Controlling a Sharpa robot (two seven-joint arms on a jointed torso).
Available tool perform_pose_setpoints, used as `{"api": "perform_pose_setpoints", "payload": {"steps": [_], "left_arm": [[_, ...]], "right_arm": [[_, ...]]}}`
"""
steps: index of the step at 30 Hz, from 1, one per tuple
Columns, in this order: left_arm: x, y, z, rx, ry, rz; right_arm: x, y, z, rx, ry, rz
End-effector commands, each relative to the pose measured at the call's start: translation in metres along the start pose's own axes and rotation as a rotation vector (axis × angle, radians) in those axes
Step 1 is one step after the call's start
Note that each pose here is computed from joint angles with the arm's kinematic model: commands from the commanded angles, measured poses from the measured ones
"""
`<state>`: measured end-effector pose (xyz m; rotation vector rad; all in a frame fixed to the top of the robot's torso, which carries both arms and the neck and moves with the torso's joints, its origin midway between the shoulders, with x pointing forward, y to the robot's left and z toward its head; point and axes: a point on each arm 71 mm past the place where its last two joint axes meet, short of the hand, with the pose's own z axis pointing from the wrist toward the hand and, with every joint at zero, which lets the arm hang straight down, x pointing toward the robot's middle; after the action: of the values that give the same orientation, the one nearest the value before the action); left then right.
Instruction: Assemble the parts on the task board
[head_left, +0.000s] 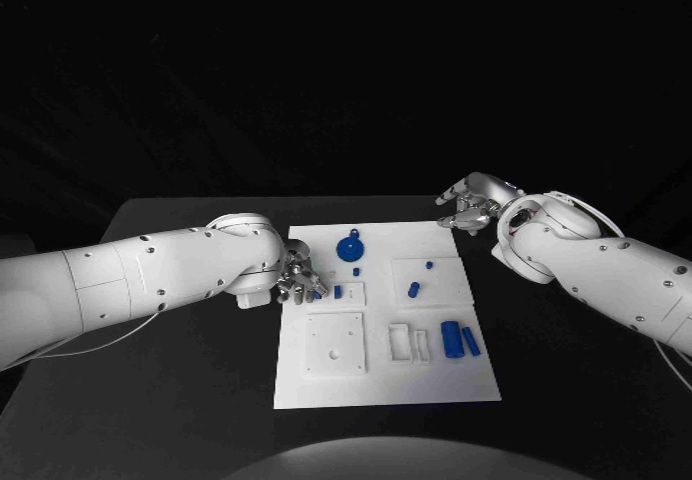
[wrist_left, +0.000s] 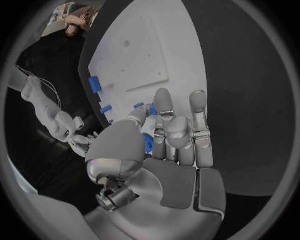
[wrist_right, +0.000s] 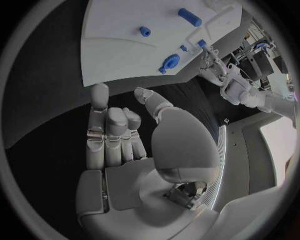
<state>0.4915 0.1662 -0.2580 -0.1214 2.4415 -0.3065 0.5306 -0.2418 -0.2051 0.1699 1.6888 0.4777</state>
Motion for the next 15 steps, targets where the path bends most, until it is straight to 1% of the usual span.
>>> {"api": "perform_pose_setpoints", "payload": {"steps": [1,15], "left_arm": [[0.0025,-0.0018,-0.0002,0.002,0.014,0.01],[0.0013,-0.001,0.0025,-0.003,0.006,0.002]], "right_arm": [[0.0009,0.0005,-0.0001,-0.004,0.011,-0.011],[0.0006,0.0004,-0.0003,-0.005,0.009,-0.011]]}}
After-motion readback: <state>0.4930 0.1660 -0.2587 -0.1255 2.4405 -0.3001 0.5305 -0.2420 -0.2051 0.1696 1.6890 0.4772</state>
